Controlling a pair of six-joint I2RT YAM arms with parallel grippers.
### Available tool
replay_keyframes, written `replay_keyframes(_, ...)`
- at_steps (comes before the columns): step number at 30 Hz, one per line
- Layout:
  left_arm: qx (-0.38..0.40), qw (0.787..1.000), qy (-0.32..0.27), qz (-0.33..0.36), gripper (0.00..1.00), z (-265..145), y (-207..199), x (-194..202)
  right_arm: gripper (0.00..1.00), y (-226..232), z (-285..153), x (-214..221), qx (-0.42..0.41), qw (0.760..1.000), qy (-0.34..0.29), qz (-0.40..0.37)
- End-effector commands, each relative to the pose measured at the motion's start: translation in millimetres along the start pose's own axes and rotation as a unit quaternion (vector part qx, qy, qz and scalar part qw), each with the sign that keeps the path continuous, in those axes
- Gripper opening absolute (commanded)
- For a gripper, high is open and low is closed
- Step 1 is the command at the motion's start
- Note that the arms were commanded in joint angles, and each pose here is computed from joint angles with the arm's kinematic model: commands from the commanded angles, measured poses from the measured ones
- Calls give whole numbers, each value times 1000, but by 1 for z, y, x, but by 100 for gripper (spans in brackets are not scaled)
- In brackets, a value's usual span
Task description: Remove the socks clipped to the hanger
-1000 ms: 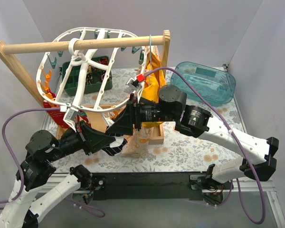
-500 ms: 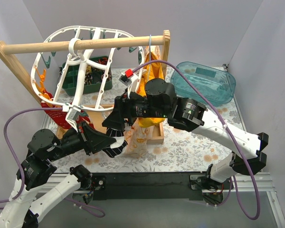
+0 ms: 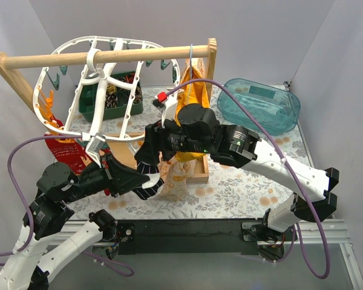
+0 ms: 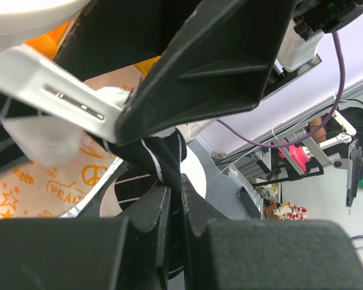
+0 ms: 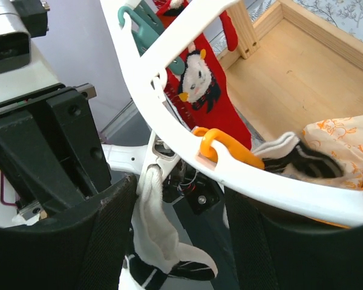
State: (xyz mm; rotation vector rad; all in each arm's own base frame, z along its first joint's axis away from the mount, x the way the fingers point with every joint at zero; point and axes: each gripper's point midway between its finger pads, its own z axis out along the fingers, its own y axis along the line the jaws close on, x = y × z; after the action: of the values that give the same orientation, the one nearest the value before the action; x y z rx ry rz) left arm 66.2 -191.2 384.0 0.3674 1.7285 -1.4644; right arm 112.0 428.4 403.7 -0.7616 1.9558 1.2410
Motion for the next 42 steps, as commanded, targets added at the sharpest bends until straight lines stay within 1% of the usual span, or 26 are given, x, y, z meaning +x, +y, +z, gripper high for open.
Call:
replay_keyframes(1,17,999,39,3,0,8,1,11,64,4,10,-20,8,999,-33,2)
replay_keyframes(5,13,999,46,0,0,11,5,14,64,2,16,-28,16,999,-48,11)
replay_keyframes(9,8,999,46,-1,0,12,8,16,58,0,19,-35,24,997,-65,19)
replay_keyframes(11,6,999,46,-2,0,12,9,16,57,1,20,-39,23,997,-70,20)
replay_keyframes(17,0,999,42,-2,0,13,13,15,53,4,27,-39,16,997,-69,24)
replay_keyframes(21,-8,999,39,-5,0,13,16,16,48,5,28,-41,11,996,-80,28)
replay_keyframes(29,-18,999,43,-10,0,12,22,20,47,1,33,-47,18,994,-100,34)
replay_keyframes(32,-22,999,41,-12,0,12,24,21,40,-1,36,-44,21,994,-98,34)
replay_keyframes(33,-21,999,40,-12,0,11,23,20,34,-4,38,-43,26,994,-98,36)
replay_keyframes(35,-25,999,39,-13,0,10,23,20,27,-7,39,-41,31,994,-97,37)
replay_keyframes(36,-27,999,39,-14,0,9,24,21,21,-7,38,-41,31,994,-98,37)
replay_keyframes(38,-32,999,39,-15,0,9,26,21,15,-8,39,-40,32,994,-98,37)
replay_keyframes(39,-34,998,41,-17,0,9,27,23,6,-8,39,-40,32,994,-97,35)
replay_keyframes(40,-37,998,41,-18,0,9,28,23,1,-8,38,-41,31,994,-98,33)
replay_keyframes(42,-43,998,44,-26,0,8,32,26,1,-9,39,-39,31,994,-96,30)
